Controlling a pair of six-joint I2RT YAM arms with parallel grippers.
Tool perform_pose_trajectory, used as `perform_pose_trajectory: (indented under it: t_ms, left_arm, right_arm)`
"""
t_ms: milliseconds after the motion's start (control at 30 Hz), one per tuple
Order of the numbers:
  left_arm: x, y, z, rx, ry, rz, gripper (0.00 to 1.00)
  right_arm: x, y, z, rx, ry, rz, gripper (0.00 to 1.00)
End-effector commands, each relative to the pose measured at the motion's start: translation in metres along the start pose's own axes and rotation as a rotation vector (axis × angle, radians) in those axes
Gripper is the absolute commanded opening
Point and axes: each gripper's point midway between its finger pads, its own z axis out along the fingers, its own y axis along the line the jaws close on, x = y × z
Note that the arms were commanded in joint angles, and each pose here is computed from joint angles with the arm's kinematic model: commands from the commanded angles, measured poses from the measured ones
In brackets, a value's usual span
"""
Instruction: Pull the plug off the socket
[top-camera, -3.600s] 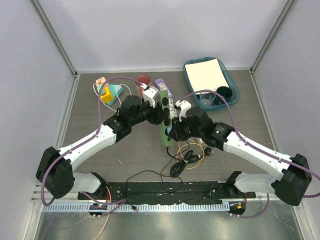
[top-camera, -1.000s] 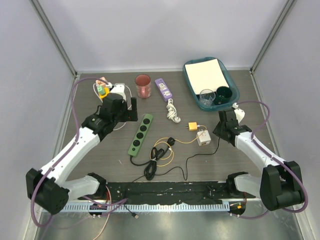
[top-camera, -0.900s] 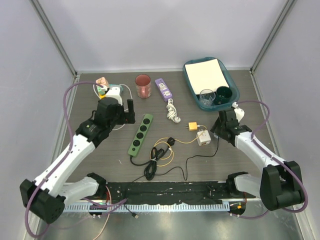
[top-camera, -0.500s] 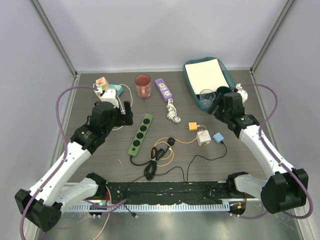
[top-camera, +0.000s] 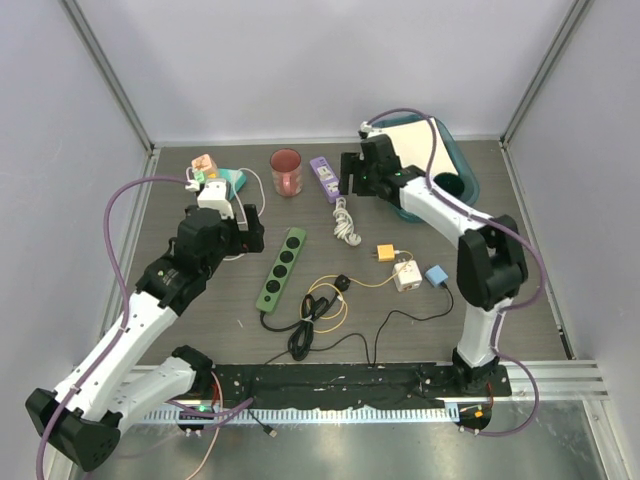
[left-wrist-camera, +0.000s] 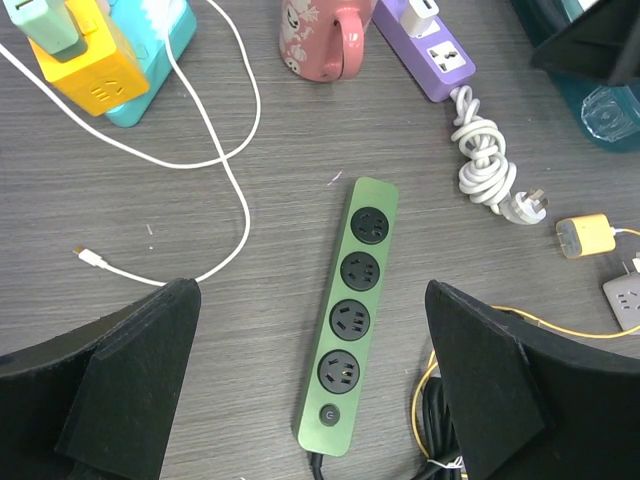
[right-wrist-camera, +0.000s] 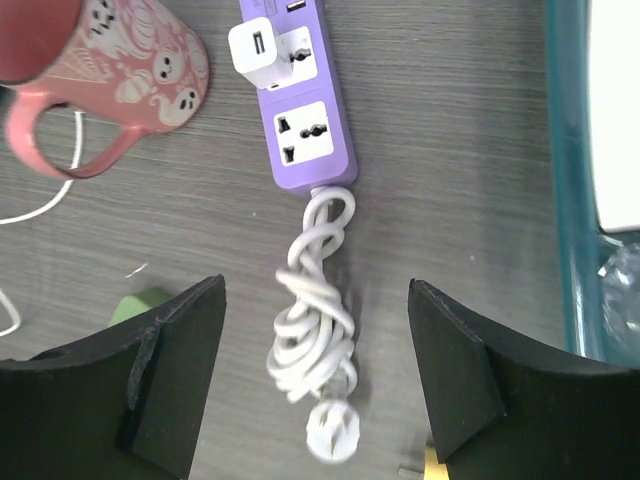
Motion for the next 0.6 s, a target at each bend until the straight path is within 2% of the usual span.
perform_pose_trajectory:
  t_ms: [0,167,367,400,567]
  left_arm:
    - [-0.014,-0.008,0.001,0.030,-0.054,-0.032,1.00]
    - [-0.016,-0.006,-0.001,0.018,-0.061,-0.029,1.00]
    - [-0.017,-0.004,-0.003,0.018,-0.076,-0.027,1.00]
    - [-0.018,-0.003,-0.003,0.012,-0.078,-0.028,1.00]
    - [-0.017,-0.006,-0.002,0.026,-0.072,-0.028,1.00]
  right_arm:
    - [-0.012,0.012,0.026,-0.022,-0.017,-0.125,0.79]
    - [-0.019,0.014,0.060,-0.010,-0.029,-0.147,0.79]
    - [-0.004,0.018,0.100,-0.029,0.022,-0.151,0.79]
    - [0.009,0.014,0.111,-0.020,0.054,-0.158,0.79]
    - [0.014,0.013,0.133,-0.011,0.072,-0.165,0.78]
